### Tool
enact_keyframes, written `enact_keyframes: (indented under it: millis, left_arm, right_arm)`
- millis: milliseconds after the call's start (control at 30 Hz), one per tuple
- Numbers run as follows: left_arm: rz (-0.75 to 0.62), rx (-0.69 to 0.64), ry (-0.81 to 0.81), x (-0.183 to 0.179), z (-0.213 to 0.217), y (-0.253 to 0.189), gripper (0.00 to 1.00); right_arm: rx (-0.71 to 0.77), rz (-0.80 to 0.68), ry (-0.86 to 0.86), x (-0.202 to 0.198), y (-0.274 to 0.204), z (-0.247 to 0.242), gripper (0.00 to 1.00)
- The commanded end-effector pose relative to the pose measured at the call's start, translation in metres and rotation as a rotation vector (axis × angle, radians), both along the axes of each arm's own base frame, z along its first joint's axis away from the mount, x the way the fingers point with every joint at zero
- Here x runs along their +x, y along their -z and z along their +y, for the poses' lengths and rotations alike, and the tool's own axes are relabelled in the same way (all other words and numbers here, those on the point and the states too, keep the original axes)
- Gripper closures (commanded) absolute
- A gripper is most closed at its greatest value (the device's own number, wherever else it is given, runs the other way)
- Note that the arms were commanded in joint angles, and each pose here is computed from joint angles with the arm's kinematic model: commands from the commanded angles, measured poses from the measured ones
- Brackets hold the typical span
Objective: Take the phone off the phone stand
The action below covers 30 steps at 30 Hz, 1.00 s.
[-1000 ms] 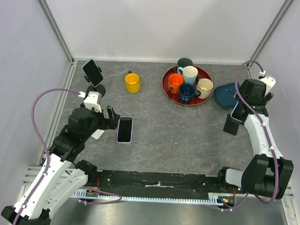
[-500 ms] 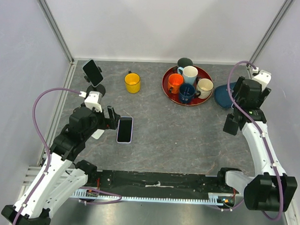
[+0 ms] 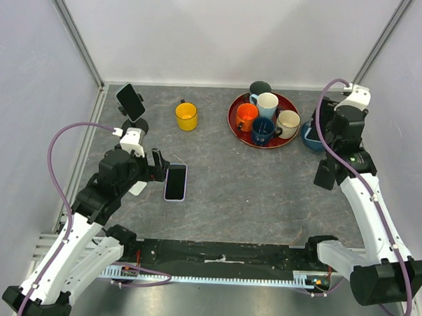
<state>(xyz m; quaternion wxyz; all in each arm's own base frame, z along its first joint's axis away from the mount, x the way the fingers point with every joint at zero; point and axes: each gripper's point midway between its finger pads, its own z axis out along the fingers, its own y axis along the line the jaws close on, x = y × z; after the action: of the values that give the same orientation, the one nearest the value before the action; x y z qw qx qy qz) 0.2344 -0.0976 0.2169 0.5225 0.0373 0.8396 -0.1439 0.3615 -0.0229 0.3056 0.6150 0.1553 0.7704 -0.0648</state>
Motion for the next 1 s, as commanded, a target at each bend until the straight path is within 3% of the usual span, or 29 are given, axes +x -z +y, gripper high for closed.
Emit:
enact_keyframes:
  millis: [0, 300, 733, 967]
  left_arm:
    - [-0.037, 0.008, 0.024, 0.004, -0.003, -0.007, 0.03]
    - [-0.029, 0.012, 0.020, 0.005, -0.003, -0.005, 0.03]
    - [-0.029, 0.013, 0.013, 0.005, -0.002, -0.005, 0.03]
    - [-0.031, 0.010, 0.018, 0.005, -0.002, -0.005, 0.03]
  right_arm:
    - [0.108, -0.075, -0.165, 0.009, -0.033, 0.047, 0.76]
    - [0.224, 0.184, -0.398, 0.019, 0.032, 0.168, 0.76]
    - [0.319, 0.563, -0.617, -0.016, 0.137, 0.349, 0.79]
    - [0.325, 0.741, -0.703, -0.049, 0.171, 0.397, 0.80]
